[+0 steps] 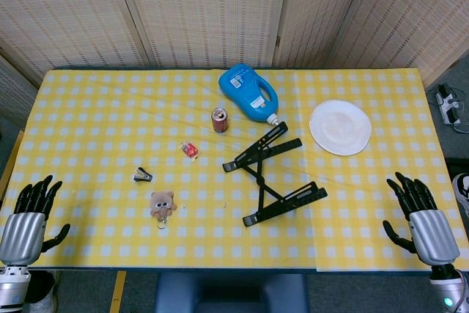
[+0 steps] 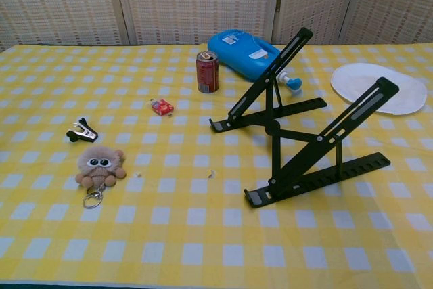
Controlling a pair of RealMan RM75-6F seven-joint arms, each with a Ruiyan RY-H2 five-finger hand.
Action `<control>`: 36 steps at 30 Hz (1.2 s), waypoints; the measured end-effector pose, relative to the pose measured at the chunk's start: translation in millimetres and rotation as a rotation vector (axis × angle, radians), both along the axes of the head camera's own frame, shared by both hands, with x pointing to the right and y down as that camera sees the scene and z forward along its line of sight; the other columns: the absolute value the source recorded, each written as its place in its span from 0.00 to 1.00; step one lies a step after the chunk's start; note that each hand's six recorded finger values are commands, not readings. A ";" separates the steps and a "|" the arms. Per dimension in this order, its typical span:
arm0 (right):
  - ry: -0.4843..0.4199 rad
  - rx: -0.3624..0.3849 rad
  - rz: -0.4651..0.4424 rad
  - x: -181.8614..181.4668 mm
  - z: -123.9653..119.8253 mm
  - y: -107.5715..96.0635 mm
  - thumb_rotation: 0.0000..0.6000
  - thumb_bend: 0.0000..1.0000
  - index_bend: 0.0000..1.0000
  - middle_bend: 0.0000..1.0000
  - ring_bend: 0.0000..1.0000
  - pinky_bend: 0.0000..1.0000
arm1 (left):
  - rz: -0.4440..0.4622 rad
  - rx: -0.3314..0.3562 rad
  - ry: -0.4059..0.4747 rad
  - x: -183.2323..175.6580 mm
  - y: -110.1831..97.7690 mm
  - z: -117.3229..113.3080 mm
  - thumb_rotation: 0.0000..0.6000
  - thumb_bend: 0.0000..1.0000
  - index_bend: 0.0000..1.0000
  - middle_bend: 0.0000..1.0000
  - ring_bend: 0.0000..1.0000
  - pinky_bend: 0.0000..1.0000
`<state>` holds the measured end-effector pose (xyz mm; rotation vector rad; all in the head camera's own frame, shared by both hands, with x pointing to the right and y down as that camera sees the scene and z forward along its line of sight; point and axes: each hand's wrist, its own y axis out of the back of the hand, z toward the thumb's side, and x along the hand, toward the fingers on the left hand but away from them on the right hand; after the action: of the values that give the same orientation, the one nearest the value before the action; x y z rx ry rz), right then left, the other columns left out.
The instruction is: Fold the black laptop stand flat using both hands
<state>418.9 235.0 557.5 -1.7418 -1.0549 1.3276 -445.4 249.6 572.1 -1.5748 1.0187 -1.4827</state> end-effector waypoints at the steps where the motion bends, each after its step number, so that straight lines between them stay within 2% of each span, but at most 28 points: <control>1: 0.001 0.001 0.000 0.1 -0.2 -0.2 1.00 0.40 0.00 0.00 0.02 0.00 | 0.001 0.003 0.000 0.1 -0.2 -0.1 1.00 0.32 0.08 0.03 0.02 0.00; 18: -0.002 0.012 0.011 1.3 0.2 -2.7 1.00 0.40 0.00 0.00 0.03 0.00 | 0.013 0.006 0.006 4.1 -2.0 1.8 1.00 0.32 0.08 0.03 0.02 0.00; 25: -0.035 -0.006 0.023 1.0 3.7 -7.1 1.00 0.42 0.00 0.00 0.05 0.00 | 0.016 -0.001 0.008 5.8 -1.9 3.8 1.00 0.32 0.09 0.03 0.02 0.00; 28: -0.069 -0.024 0.030 -0.6 7.1 -11.9 1.00 0.55 0.00 0.02 0.06 0.00 | 0.019 -0.002 0.008 6.7 -2.5 4.3 1.00 0.32 0.09 0.03 0.02 0.00; 31: -0.117 -0.057 0.036 -4.1 12.2 -17.5 1.00 0.73 0.00 0.04 0.08 0.02 | 0.021 -0.003 0.008 7.9 -3.0 4.7 1.00 0.32 0.09 0.03 0.02 0.00; 33: -0.163 -0.086 0.045 -7.1 16.2 -21.9 1.00 0.86 0.00 0.07 0.10 0.04 | 0.022 -0.004 0.008 8.3 -2.8 4.8 1.00 0.32 0.09 0.03 0.02 0.00; 36: -0.247 -0.137 0.066 -12.8 22.3 -29.0 1.00 0.99 0.00 0.11 0.13 0.08 | 0.023 -0.007 0.007 8.4 -2.5 5.0 1.00 0.32 0.09 0.03 0.02 0.00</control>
<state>406.2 206.0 579.9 -2.0291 -1.1883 1.2735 -436.9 247.1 577.0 -1.5918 0.9975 -1.4679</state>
